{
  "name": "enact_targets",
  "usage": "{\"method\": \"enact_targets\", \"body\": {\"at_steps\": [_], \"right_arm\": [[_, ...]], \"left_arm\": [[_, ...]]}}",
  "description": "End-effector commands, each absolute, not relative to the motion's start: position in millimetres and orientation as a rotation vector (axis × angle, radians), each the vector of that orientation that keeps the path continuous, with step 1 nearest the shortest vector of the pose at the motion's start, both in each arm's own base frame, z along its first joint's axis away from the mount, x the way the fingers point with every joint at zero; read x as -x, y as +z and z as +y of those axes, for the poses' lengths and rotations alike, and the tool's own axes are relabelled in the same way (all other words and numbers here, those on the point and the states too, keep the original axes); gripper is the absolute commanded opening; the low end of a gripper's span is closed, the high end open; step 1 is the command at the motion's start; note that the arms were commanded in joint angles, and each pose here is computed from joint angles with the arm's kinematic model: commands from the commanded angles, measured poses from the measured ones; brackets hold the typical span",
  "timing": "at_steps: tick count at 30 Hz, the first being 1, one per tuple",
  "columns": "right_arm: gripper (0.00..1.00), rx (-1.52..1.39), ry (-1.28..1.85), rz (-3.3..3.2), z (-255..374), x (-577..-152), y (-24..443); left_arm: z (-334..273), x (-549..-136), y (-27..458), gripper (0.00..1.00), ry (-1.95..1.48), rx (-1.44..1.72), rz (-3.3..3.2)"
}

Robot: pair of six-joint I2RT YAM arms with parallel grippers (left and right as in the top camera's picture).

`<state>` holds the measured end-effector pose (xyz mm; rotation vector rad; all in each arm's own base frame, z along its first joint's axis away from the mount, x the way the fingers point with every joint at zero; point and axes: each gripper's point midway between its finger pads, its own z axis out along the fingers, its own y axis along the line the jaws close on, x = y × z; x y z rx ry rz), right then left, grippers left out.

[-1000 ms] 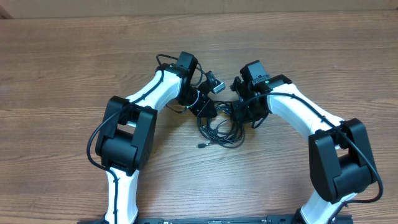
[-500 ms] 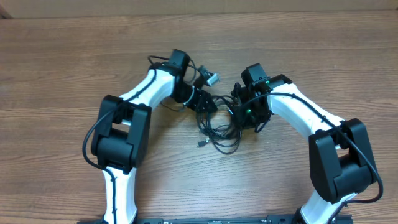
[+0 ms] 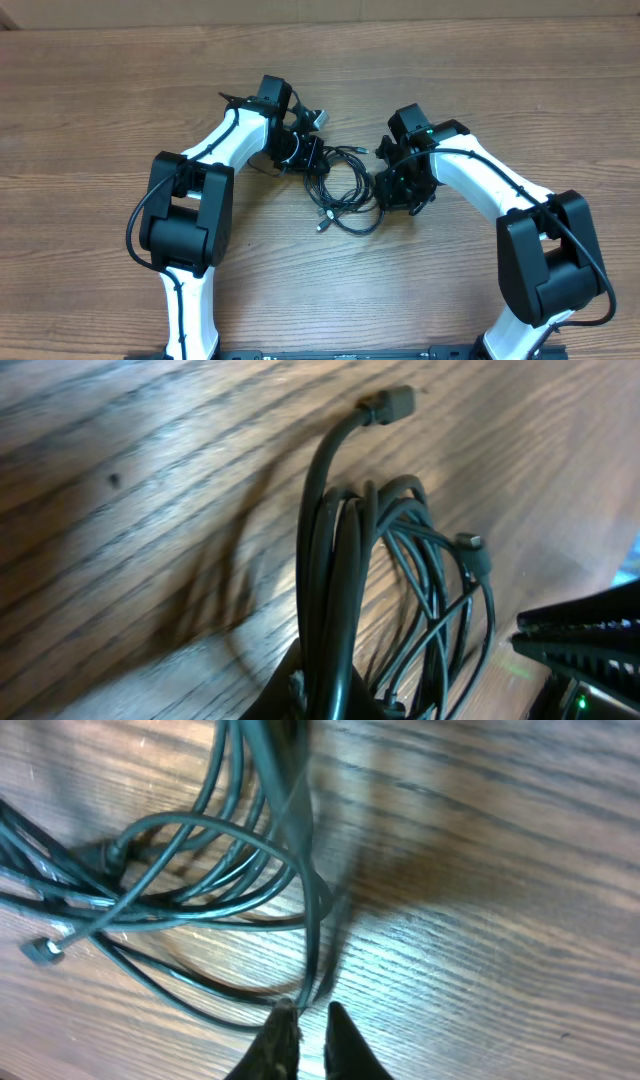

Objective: Untangle cables

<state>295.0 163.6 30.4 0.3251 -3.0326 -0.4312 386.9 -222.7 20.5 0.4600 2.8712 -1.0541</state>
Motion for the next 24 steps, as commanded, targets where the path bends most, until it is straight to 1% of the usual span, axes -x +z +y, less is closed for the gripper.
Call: {"method": "enact_targets", "body": {"at_steps": [1,3,4,5,7,10,12,15,18,24], "right_arm": [[0.20,-0.180,-0.457,-3.044,167,-297,32],[0.33,-0.186,-0.468,-3.060,169,-301,32],[0.37,-0.188,-0.472,-3.065,169,-302,32],[0.39,-0.190,-0.472,-3.069,169,-303,32],[0.40,-0.191,-0.443,-3.087,167,-306,31],[0.40,-0.186,-0.314,-3.149,154,-316,27],[0.40,-0.132,-0.256,-3.195,148,-323,22],[0.40,-0.061,-0.260,-3.254,147,-333,13],[0.42,-0.072,-0.280,-3.285,149,-337,8],[0.43,-0.121,-0.244,-3.270,144,-331,3]], "left_arm": [[-218,-388,15,0.09,-1.006,-0.374,2.920],[-218,-387,14,0.10,-1.006,-0.373,2.923],[-218,-387,14,0.11,-1.006,-0.373,2.924],[-218,-387,14,0.11,-1.007,-0.372,2.926],[-219,-386,15,0.11,-1.011,-0.371,2.928],[-219,-386,15,0.12,-1.012,-0.372,2.928],[-219,-385,15,0.12,-1.012,-0.373,2.929],[-219,-385,15,0.12,-1.012,-0.374,2.928],[-219,-385,14,0.12,-1.011,-0.373,2.930],[-220,-384,16,0.12,-1.028,-0.371,2.930]]}}
